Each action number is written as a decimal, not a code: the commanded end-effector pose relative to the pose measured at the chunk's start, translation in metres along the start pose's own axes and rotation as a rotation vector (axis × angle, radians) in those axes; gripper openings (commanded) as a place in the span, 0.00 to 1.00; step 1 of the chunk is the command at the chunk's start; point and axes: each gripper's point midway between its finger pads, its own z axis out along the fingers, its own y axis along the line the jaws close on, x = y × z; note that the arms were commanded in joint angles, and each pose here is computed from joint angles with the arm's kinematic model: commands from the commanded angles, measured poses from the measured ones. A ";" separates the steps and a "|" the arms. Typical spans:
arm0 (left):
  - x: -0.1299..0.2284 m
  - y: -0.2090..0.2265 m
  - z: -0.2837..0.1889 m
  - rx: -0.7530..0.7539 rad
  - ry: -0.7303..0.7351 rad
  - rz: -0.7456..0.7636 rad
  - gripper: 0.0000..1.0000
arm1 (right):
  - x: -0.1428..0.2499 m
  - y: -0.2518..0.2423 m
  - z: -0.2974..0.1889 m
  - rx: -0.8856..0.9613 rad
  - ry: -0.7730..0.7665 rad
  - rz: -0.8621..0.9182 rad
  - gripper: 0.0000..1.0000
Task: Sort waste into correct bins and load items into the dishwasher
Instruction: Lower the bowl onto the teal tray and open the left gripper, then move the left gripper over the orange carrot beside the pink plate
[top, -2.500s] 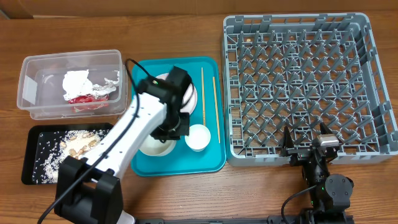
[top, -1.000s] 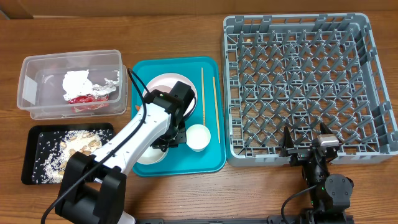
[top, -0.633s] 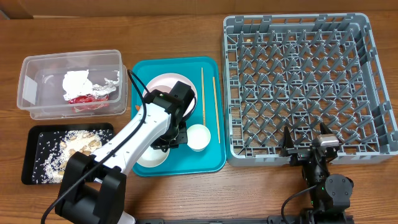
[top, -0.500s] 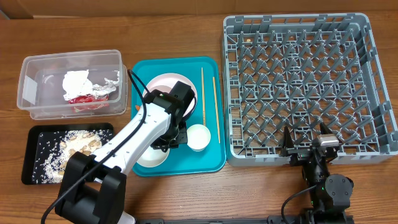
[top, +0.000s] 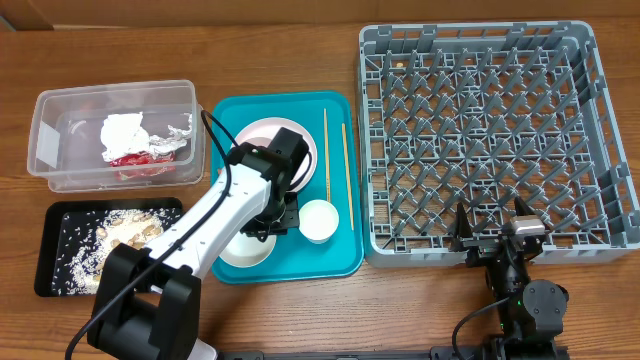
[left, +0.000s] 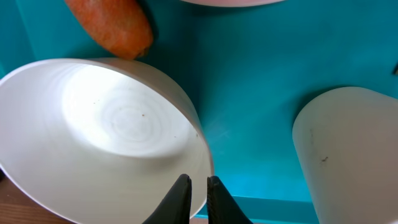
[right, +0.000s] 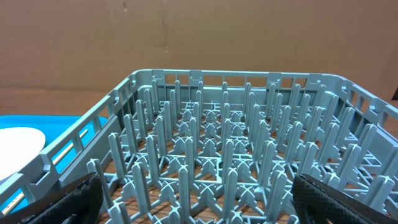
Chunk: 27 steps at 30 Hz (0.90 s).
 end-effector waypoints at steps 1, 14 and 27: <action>0.000 -0.004 -0.004 0.050 0.010 0.041 0.11 | 0.002 0.000 0.000 0.002 -0.002 -0.011 1.00; -0.041 0.000 -0.052 0.106 -0.091 0.038 0.04 | 0.002 0.000 0.000 0.002 -0.002 -0.011 1.00; -0.077 0.036 -0.065 0.059 -0.190 -0.079 0.26 | 0.002 0.000 0.000 0.002 -0.002 -0.011 1.00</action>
